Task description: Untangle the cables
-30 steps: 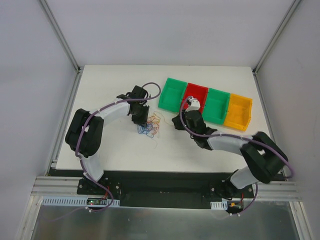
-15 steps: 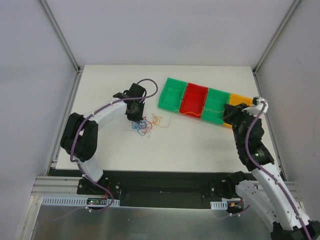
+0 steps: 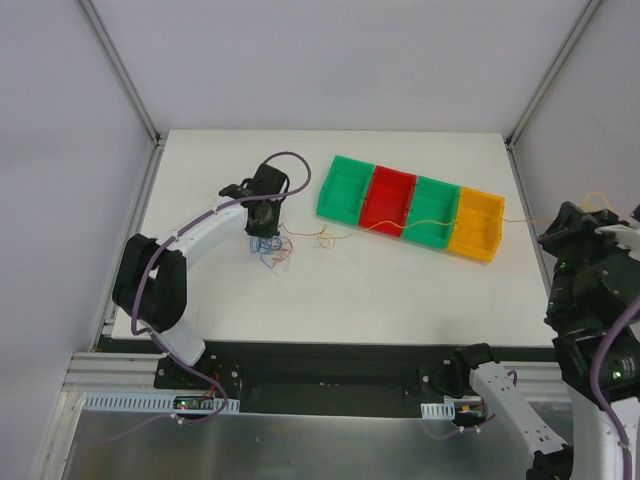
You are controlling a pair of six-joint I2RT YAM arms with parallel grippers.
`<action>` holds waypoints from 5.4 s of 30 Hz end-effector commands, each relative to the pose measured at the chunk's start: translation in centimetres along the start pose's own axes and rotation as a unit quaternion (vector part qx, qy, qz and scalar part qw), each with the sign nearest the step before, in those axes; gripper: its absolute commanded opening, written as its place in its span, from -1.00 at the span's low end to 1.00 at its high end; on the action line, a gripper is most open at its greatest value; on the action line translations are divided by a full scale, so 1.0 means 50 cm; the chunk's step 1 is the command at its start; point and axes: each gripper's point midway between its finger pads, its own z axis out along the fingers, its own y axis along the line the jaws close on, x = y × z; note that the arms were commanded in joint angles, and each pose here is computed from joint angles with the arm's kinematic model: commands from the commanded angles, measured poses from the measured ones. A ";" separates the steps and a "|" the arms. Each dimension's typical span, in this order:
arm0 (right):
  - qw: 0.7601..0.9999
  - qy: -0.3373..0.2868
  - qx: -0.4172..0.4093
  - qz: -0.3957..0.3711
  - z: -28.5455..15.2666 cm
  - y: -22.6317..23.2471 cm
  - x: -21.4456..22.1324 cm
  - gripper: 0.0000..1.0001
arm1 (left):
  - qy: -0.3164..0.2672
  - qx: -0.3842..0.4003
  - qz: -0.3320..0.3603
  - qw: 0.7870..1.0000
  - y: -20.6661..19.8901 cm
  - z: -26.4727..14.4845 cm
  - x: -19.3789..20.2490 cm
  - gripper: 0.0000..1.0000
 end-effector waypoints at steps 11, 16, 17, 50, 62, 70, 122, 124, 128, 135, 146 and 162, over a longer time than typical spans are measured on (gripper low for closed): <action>0.996 -0.078 0.028 -0.030 -0.083 -0.054 -0.185 -0.99 | -0.026 -0.061 -0.100 0.993 0.129 -0.037 -0.027 -1.00; 0.997 -0.046 0.000 -0.058 -0.057 -0.023 -0.142 -0.99 | -0.037 -0.029 -0.109 0.993 0.110 -0.057 -0.038 -0.89; 0.997 -0.044 0.003 -0.059 -0.057 -0.024 -0.143 -0.99 | -0.041 -0.029 -0.108 0.993 0.110 -0.062 -0.040 -0.85; 0.829 0.443 -0.339 0.040 -0.142 0.291 0.568 -0.99 | -0.116 0.233 -0.071 0.963 -0.059 -0.217 -0.068 0.82; 0.795 0.533 -0.289 0.004 -0.137 0.290 0.800 -0.99 | -0.103 0.236 -0.071 0.964 -0.064 -0.196 -0.063 0.82; 0.779 0.555 -0.279 -0.077 -0.140 0.285 0.830 -0.29 | -0.098 0.233 -0.071 0.965 -0.064 -0.188 -0.060 0.82; 0.941 0.306 -0.074 -0.125 0.103 0.191 0.538 -0.99 | -0.101 0.261 -0.064 0.958 -0.080 -0.203 -0.060 0.82; 0.954 0.287 -0.030 -0.082 0.141 0.165 0.503 -0.99 | -0.100 0.261 -0.063 0.958 -0.081 -0.201 -0.058 0.82; 0.974 0.214 0.058 -0.052 0.210 0.119 0.419 -0.99 | -0.098 0.264 -0.063 0.957 -0.083 -0.201 -0.057 0.82; 0.980 0.124 0.148 -0.050 0.286 0.037 0.351 -0.99 | -0.090 0.263 -0.063 0.958 -0.085 -0.190 -0.053 0.82; 0.953 0.177 0.130 -0.207 0.334 -0.047 0.471 -0.99 | -0.052 0.282 -0.072 0.955 -0.106 -0.156 -0.048 0.80; 0.903 0.356 0.115 -0.211 0.367 -0.064 0.668 -0.99 | -0.055 0.284 -0.070 0.955 -0.105 -0.159 -0.046 0.80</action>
